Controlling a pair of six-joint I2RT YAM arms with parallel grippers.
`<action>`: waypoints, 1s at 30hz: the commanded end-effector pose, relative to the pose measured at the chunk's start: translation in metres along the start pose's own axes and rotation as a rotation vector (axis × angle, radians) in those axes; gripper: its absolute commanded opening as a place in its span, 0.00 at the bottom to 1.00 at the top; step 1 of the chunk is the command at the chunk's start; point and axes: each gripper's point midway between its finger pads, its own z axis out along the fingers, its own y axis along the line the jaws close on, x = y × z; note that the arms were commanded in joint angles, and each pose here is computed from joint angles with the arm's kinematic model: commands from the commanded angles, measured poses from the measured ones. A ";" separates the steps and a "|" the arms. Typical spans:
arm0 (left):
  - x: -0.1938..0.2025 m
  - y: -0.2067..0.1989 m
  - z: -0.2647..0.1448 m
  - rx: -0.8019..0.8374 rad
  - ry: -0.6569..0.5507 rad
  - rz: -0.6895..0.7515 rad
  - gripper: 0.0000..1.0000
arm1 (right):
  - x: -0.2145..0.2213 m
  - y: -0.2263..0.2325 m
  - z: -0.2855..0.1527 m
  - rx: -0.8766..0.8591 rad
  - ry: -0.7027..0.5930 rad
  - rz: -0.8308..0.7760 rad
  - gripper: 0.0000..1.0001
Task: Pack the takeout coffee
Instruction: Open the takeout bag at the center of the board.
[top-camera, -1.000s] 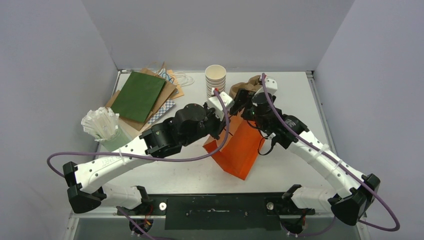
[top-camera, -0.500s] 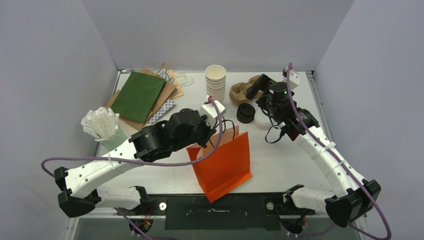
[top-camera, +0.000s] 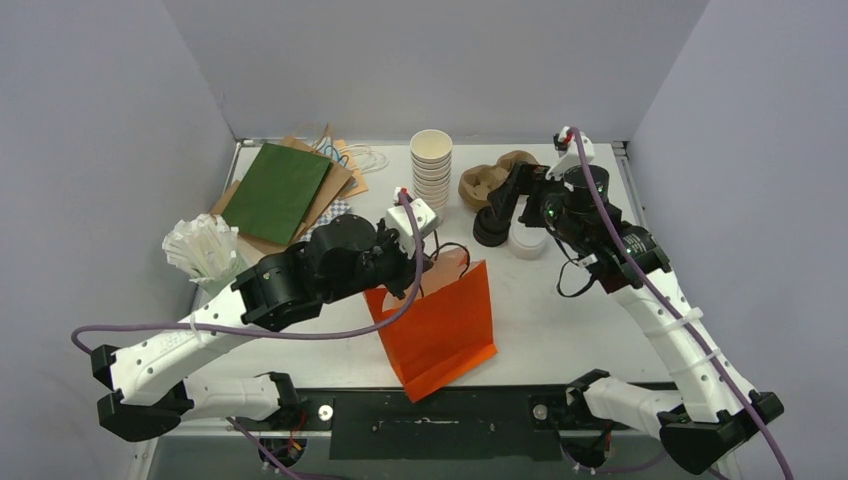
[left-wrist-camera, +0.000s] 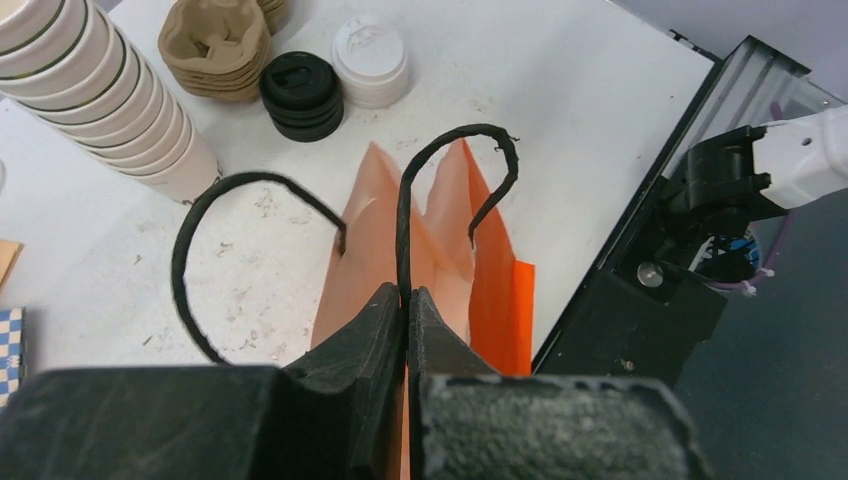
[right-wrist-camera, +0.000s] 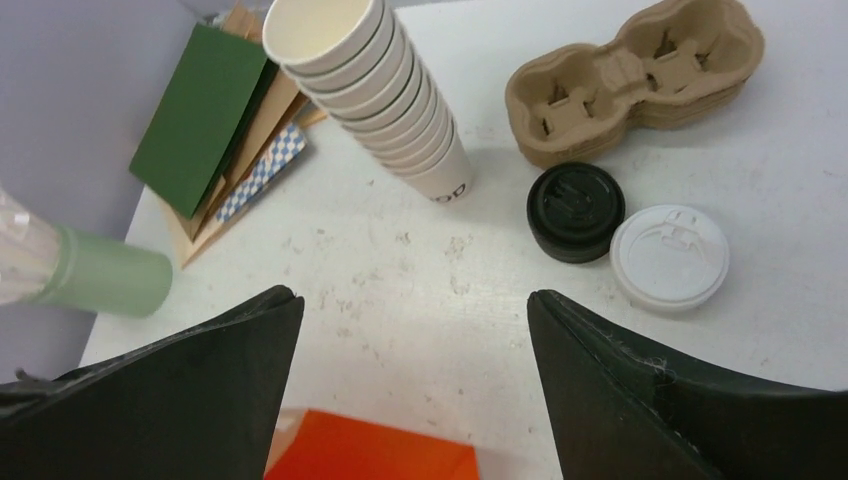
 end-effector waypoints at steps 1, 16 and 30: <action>-0.028 -0.018 -0.017 0.099 -0.095 -0.023 0.00 | 0.029 0.009 -0.021 -0.103 0.168 -0.113 0.83; -0.019 -0.056 -0.013 0.313 -0.075 -0.018 0.00 | 0.103 0.060 -0.020 -0.293 0.457 -0.293 0.77; -0.009 -0.063 -0.013 0.360 -0.059 -0.011 0.00 | 0.072 0.042 -0.048 -0.195 0.311 -0.337 0.97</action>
